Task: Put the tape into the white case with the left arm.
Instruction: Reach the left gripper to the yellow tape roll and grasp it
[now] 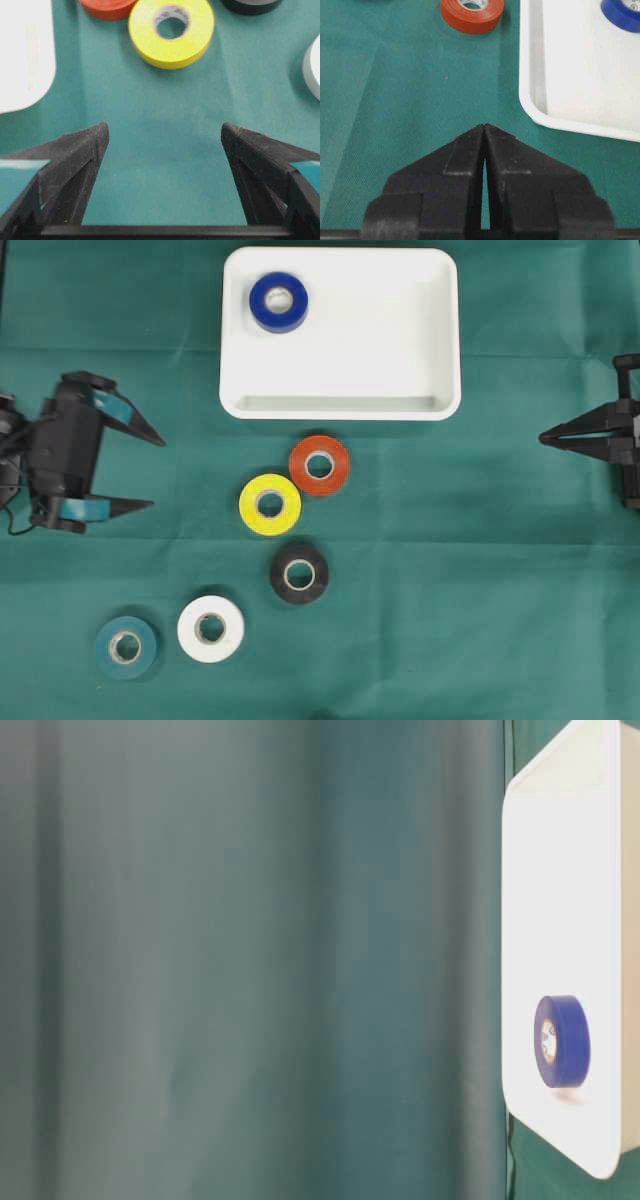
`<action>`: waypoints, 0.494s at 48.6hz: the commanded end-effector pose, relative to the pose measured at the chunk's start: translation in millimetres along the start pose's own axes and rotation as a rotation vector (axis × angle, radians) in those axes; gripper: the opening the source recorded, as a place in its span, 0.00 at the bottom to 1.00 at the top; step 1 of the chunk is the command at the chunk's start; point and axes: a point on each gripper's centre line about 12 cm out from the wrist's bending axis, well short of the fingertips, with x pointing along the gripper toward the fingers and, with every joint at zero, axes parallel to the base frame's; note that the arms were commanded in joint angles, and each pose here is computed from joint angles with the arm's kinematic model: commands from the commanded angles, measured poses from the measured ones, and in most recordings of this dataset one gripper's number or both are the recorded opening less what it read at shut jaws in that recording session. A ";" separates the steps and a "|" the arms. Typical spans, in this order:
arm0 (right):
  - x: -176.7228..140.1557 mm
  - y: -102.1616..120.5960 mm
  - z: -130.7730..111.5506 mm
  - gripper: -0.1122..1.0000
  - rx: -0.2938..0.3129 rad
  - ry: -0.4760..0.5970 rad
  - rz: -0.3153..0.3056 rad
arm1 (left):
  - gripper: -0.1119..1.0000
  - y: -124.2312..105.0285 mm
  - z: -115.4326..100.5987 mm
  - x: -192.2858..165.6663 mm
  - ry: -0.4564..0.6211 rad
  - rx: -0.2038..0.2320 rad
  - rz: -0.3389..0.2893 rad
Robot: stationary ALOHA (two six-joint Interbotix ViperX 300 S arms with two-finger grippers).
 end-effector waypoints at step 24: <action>0.1 -0.3 5.2 0.02 -0.001 -0.017 -0.001 | 0.98 -17.2 39.5 52.5 0.069 0.049 -0.059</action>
